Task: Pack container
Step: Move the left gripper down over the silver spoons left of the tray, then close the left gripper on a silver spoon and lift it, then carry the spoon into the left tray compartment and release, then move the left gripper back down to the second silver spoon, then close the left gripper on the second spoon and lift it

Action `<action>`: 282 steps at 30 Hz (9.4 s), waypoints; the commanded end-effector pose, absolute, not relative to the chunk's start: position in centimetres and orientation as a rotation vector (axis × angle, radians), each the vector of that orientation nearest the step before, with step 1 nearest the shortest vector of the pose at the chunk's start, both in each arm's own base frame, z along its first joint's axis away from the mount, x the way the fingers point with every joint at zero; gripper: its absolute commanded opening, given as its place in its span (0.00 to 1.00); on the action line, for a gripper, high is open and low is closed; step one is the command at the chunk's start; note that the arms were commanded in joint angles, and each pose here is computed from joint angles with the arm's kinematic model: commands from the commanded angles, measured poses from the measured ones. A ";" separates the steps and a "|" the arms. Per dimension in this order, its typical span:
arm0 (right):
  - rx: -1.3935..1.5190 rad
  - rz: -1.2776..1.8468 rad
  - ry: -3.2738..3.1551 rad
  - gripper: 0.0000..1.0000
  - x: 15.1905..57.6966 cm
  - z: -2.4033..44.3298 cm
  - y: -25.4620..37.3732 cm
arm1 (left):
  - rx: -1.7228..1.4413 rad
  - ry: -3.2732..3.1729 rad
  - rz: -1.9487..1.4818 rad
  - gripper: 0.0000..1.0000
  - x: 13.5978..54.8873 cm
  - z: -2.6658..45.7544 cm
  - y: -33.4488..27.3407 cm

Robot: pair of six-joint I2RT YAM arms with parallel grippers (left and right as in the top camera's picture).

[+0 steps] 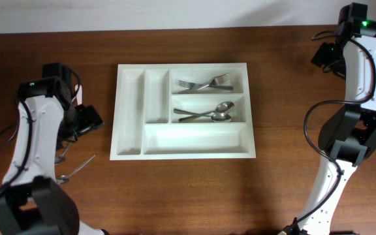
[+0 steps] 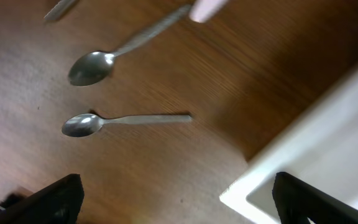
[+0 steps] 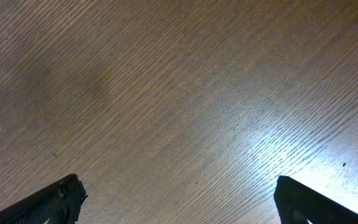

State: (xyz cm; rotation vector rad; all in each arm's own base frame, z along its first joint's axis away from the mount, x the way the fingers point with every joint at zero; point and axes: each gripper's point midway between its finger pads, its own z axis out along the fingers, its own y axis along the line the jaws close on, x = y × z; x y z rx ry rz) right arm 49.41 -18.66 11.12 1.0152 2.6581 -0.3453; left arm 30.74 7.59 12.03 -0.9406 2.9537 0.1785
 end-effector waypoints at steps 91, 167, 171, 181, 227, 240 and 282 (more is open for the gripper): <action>1.002 -0.331 2.588 0.99 49.7 14.4 -18.7 | -0.407 2.359 -0.624 0.02 34.4 19.0 3.9; 1.002 -0.331 2.588 0.99 49.7 14.4 -18.7 | -1.038 2.615 0.068 0.99 31.9 12.7 11.4; 1.001 -0.331 2.588 0.99 49.7 14.4 -18.6 | -1.091 2.659 0.068 0.99 30.0 9.5 10.8; 1.002 -0.331 2.588 0.99 49.7 14.4 -18.7 | -1.152 2.379 -0.041 0.99 24.8 12.0 11.3; 1.002 -0.331 2.588 0.99 49.7 14.4 -18.7 | -1.560 2.366 -0.258 0.97 17.9 3.3 16.9; 1.002 -0.331 2.588 0.99 49.7 14.4 -18.7 | -1.479 2.310 -0.402 0.94 20.9 2.2 17.5; 1.002 -0.331 2.588 0.99 49.7 14.4 -18.7 | -1.369 2.346 -0.509 0.02 21.7 0.3 14.2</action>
